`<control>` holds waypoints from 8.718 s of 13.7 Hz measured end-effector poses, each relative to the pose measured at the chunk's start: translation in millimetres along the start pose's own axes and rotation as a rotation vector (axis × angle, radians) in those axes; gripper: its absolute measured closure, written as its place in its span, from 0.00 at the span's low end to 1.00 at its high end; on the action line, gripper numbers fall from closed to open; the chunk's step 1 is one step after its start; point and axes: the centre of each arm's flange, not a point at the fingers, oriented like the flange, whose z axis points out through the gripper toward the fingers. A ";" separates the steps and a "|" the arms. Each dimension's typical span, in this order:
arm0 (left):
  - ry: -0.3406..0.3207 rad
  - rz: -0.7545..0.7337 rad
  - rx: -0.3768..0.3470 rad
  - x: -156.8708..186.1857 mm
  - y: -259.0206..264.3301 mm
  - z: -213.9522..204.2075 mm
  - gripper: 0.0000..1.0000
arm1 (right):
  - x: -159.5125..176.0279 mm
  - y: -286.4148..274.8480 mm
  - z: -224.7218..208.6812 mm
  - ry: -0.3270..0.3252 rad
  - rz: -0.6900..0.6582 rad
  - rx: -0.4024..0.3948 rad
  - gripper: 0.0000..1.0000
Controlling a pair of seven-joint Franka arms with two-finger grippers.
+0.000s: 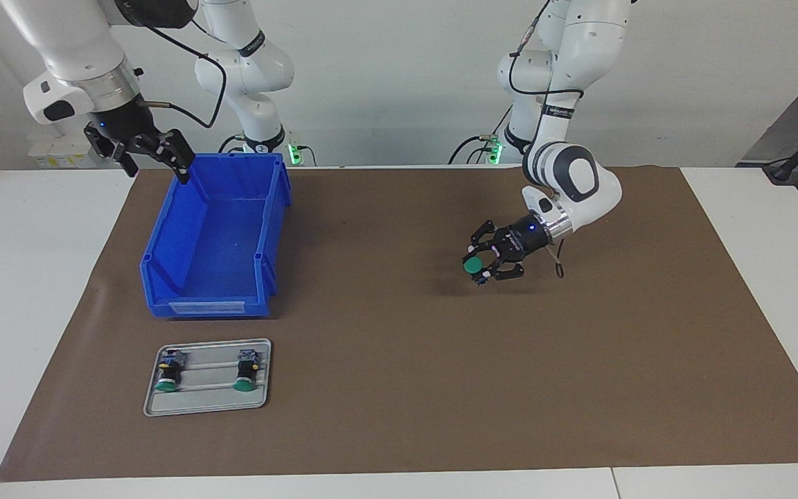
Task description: Place and press button with both arms
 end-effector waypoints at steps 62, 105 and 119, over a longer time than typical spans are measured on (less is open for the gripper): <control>0.163 -0.095 -0.071 -22.8 1.7 24.1 0.37 | -0.1 0.0 0.0 0.000 0.000 0.000 0.00; -1.115 -0.405 0.363 225.3 -5.2 -101.0 0.31 | -0.1 0.0 -0.1 0.000 0.000 0.000 0.00; -1.126 -0.832 0.702 240.2 17.1 -155.0 0.00 | -0.1 0.0 0.0 0.000 0.000 0.000 0.00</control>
